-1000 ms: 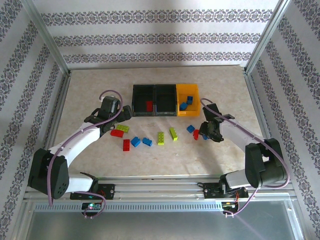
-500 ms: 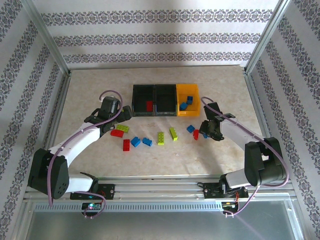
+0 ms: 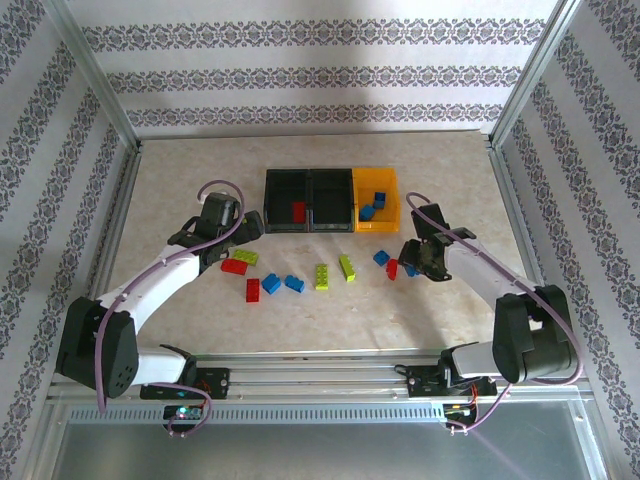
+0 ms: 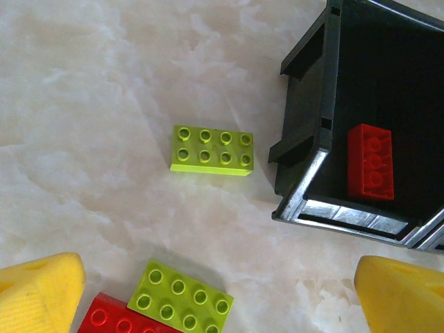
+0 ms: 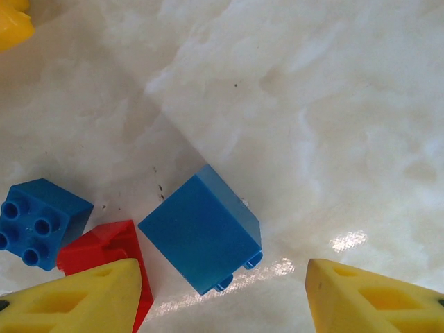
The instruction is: Sort the legos into containers by color
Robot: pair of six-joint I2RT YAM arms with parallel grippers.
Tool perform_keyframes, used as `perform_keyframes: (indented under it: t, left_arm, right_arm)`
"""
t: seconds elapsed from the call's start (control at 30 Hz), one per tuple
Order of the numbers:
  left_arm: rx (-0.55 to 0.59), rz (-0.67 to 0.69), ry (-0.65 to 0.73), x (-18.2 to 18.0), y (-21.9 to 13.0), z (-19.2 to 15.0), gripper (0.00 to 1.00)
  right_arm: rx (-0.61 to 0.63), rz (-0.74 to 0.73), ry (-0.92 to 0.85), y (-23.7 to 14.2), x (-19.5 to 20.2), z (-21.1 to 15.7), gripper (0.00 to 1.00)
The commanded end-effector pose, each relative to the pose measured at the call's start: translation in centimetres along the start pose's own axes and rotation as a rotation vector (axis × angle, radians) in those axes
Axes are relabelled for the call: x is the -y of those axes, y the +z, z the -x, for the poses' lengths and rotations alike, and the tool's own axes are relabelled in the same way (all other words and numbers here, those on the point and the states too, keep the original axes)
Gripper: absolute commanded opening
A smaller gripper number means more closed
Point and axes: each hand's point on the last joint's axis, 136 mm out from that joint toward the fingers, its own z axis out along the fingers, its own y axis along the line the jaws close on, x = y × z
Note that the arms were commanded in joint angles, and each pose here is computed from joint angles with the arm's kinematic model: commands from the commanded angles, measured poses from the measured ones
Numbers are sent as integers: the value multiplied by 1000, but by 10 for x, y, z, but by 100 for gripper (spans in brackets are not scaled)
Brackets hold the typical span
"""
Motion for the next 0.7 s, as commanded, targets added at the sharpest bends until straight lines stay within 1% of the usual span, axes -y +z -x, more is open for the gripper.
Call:
perform_keyframes:
  t: [0.0,0.3,0.67]
  left_arm:
    - [-9,7,-19,-6,3,-2,100]
    - [-9,9,-24,-7,3,-2,100]
    - [-15,-5,-23,-3,5,-1,100]
  right_arm:
    - [-41,-13,-5,7,4,-6,65]
    - [-62,-28,-12,16,5,-5,66]
    - [-49,-22,-6,24,-2,18,62]
